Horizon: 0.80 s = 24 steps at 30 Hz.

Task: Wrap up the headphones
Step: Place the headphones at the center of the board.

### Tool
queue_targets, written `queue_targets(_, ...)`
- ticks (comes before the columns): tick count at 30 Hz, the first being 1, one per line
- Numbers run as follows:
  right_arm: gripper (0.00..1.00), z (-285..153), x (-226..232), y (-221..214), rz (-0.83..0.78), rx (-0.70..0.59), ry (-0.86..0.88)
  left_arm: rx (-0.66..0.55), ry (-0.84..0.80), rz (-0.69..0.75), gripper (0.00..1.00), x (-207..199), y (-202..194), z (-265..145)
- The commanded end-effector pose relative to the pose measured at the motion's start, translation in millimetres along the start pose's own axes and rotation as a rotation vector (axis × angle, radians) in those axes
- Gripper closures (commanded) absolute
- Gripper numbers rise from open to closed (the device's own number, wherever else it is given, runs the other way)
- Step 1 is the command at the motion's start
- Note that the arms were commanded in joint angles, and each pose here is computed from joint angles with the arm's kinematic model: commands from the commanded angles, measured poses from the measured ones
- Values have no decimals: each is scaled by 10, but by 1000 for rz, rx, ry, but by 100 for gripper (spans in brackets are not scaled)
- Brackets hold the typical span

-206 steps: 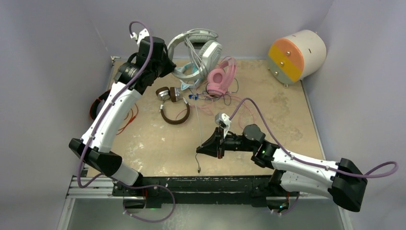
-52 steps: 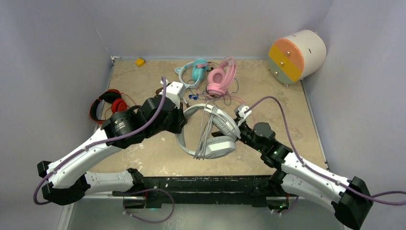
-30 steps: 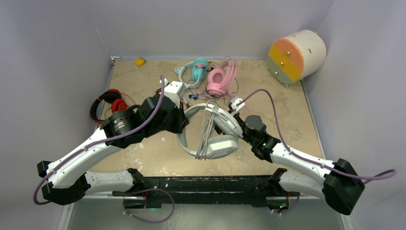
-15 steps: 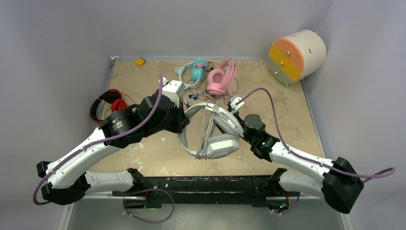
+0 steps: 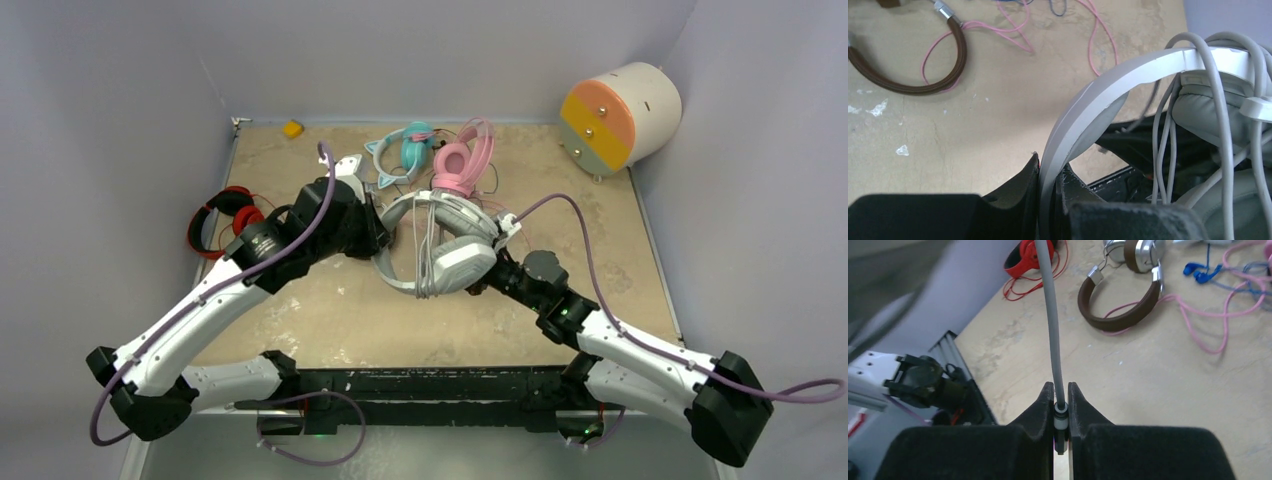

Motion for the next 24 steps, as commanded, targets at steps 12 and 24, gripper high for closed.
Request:
queue_targets(12, 100, -171, -50, -606, 388, 182, -29, -37, -32, -466, 100, 310, -109, 1029)
queue_targets(24, 100, -224, -459, -1036, 620, 167, -207, 95, 175, -631, 100, 870, -1109, 1887)
Point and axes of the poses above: each gripper's point midway between its finger pads, its own z axis out along the fingers, its own x axis along the line the jaws close on, y = z × x, the point moved 2 cm from there along -z, back along the fingers, and after that the axes turned 8 degrees about z, right-handed, at the moved point
